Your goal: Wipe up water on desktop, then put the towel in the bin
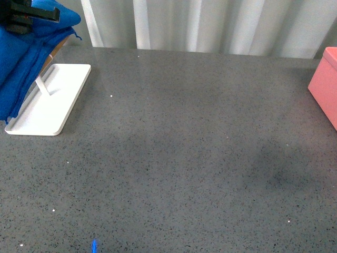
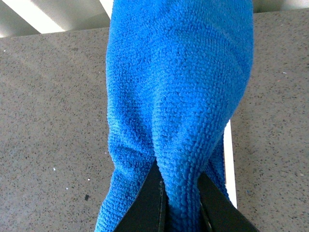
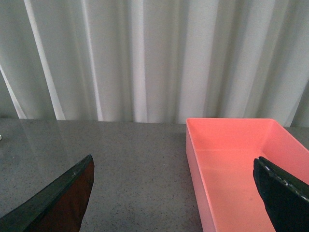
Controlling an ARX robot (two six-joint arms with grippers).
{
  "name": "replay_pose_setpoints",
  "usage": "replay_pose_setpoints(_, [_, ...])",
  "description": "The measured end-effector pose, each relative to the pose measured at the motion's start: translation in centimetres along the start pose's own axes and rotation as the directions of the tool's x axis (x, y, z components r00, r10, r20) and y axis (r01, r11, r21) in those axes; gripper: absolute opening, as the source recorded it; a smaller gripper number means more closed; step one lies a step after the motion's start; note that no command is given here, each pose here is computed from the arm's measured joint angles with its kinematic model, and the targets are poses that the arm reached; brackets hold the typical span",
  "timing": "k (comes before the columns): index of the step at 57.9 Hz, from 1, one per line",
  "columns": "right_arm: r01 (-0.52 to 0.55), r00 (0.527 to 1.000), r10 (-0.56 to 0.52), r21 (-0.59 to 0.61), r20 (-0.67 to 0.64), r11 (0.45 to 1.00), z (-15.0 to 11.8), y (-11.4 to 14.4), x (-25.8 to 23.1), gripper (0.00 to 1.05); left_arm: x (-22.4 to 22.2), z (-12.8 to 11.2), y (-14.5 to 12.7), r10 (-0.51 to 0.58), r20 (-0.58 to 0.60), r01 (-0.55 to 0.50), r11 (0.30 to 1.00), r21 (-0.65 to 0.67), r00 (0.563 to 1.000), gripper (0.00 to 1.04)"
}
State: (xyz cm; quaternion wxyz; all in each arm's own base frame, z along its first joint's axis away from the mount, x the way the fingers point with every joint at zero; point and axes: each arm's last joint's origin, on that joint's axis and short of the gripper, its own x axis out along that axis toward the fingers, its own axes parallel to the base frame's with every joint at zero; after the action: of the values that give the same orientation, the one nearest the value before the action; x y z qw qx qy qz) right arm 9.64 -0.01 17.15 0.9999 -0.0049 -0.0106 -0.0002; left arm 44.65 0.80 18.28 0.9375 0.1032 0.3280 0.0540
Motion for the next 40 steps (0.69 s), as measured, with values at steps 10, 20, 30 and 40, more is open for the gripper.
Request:
replay_pose_setpoints(10, [0.000, 1.000, 0.000, 0.000, 0.000, 1.000, 0.0, 0.0, 0.0, 0.98, -2.3, 1.7, 0.5, -0.036, 0.056, 0.036, 0.999, 0.013, 0.998, 0.06])
replay_pose_setpoints(20, [0.000, 1.000, 0.000, 0.000, 0.000, 1.000, 0.0, 0.0, 0.0, 0.98, -6.2, 4.5, 0.7, -0.070, 0.154, 0.068, 0.997, 0.020, 0.986, 0.06])
replay_pose_setpoints(30, [0.000, 1.000, 0.000, 0.000, 0.000, 1.000, 0.0, 0.0, 0.0, 0.98, -13.7, 7.8, -3.0, -0.230, 0.332, 0.223, 0.973, 0.059, 0.915, 0.06])
replay_pose_setpoints(40, [0.000, 1.000, 0.000, 0.000, 0.000, 1.000, 0.0, 0.0, 0.0, 0.98, -17.4, 7.8, -10.5, -0.434, 0.393, 0.431, 0.896, 0.101, 0.810, 0.06])
